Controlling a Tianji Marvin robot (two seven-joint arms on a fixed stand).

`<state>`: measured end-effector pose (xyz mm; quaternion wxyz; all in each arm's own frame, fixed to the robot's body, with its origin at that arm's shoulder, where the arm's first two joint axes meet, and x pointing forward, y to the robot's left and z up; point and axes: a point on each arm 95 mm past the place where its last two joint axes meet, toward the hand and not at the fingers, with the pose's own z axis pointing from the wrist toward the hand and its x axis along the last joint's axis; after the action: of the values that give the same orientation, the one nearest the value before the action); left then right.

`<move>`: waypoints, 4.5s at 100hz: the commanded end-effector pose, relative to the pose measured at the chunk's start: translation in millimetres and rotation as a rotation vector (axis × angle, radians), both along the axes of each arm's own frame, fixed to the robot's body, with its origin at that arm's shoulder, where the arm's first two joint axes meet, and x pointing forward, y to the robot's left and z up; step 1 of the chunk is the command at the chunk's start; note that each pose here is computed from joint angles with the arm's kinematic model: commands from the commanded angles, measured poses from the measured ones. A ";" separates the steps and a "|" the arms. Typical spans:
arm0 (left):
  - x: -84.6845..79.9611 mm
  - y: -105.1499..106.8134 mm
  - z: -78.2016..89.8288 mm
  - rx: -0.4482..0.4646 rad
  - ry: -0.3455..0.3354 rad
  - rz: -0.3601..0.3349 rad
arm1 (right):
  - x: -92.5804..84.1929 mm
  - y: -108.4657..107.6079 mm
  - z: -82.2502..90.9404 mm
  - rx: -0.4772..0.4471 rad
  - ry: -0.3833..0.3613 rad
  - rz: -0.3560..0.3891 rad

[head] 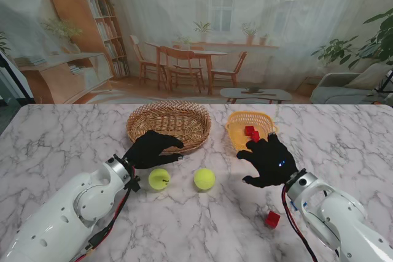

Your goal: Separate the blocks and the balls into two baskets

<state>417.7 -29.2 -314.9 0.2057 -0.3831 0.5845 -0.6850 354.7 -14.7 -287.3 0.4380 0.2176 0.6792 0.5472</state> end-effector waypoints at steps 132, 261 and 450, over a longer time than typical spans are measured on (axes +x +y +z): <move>-1.3 -4.7 -2.6 0.029 0.021 -0.008 | -97.7 -33.6 -88.6 -0.040 0.045 -0.256; 0.4 -4.1 -4.1 0.048 0.009 -0.009 | -107.7 -43.8 -112.8 -0.043 0.067 -0.343; 1.8 -4.6 -5.4 0.041 0.014 -0.011 | -0.8 -34.3 -24.3 0.050 -0.024 -0.155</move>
<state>419.7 -33.1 -318.3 0.2095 -0.3781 0.5979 -0.6750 343.1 -50.7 -318.8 0.4773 0.2818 0.6427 0.5289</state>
